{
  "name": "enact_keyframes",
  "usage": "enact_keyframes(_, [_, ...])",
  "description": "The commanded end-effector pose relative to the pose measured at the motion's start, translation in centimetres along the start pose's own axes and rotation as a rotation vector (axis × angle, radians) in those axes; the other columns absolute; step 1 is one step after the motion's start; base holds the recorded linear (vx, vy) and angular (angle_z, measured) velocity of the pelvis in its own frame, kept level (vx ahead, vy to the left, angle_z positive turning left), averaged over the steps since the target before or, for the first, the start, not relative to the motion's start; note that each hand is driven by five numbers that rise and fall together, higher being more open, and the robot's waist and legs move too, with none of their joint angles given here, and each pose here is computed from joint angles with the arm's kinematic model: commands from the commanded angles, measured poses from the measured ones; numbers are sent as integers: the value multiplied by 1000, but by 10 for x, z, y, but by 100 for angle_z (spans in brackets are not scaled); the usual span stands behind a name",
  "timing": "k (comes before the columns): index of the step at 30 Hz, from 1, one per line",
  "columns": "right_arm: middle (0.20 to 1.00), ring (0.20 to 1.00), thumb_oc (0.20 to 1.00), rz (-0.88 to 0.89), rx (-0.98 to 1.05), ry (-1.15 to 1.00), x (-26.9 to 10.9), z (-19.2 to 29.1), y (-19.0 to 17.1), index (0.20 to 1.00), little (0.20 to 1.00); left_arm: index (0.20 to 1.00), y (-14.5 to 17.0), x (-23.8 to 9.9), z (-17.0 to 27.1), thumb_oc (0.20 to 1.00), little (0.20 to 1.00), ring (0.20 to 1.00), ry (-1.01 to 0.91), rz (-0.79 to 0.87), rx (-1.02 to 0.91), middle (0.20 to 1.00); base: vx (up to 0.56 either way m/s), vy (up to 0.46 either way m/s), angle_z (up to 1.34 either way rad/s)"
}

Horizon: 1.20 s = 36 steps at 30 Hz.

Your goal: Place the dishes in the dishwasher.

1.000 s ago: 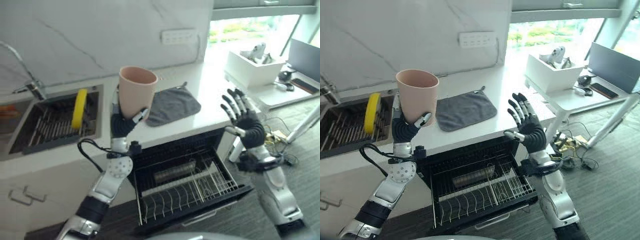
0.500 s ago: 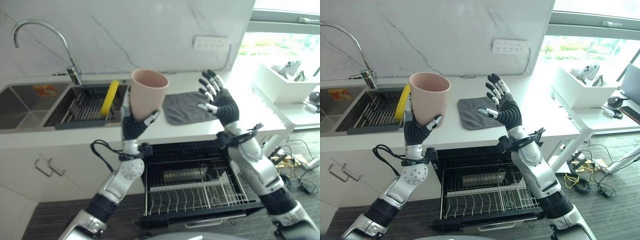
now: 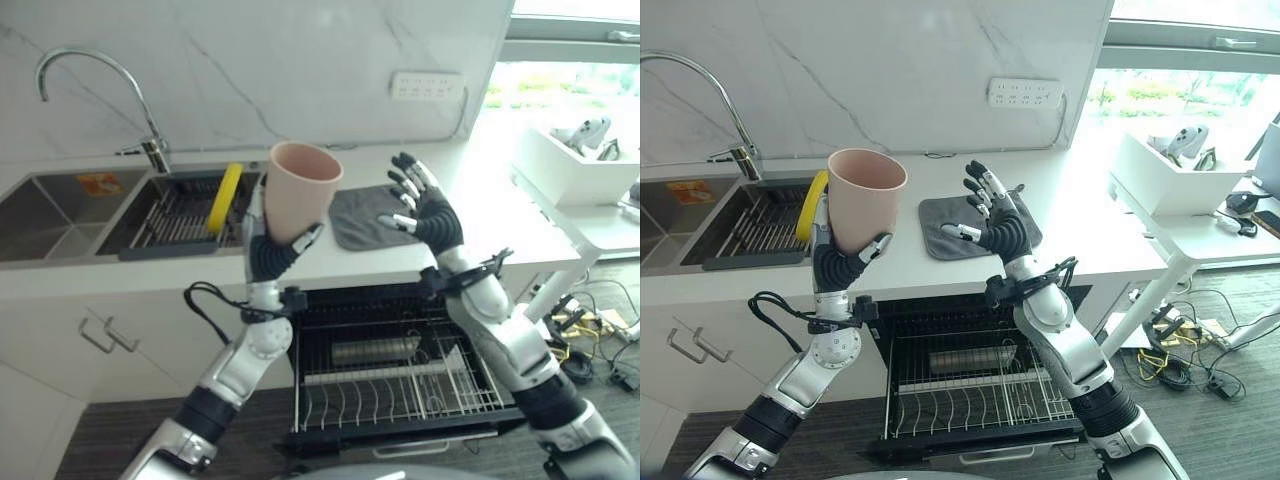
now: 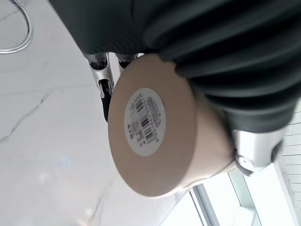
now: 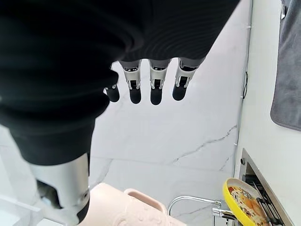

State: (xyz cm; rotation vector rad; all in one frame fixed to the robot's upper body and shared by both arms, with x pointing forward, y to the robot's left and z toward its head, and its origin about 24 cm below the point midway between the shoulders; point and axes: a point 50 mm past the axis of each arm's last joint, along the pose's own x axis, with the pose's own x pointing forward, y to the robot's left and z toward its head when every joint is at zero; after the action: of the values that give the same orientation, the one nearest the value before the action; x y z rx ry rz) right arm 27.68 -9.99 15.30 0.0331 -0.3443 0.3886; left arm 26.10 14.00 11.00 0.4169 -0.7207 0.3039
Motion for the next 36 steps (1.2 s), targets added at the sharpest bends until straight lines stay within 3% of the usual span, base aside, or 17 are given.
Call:
enact_keyframes(1, [1000, 1000, 1000, 45, 45, -122, 21, 30, 7, 1000, 1000, 200, -11, 36, 18, 200, 200, 200, -185, 30, -12, 200, 0, 0, 0])
enact_keyframes(12, [1000, 1000, 1000, 197, 141, -125, 26, 35, 32, 1000, 1000, 200, -24, 32, 29, 200, 200, 200, -207, -65, -52, 200, 3, -3, 6])
enact_keyframes(26, [1000, 1000, 1000, 150, 111, -163, 28, 43, 31, 1000, 1000, 200, -33, 15, 12, 200, 200, 200, -146, -127, -8, 200, 2, 1, 0])
enact_keyframes(36, [1000, 1000, 1000, 162, 209, -97, 33, 32, 45, 1000, 1000, 200, -41, 16, 26, 200, 200, 200, -230, -123, -49, 200, 23, 3, 0])
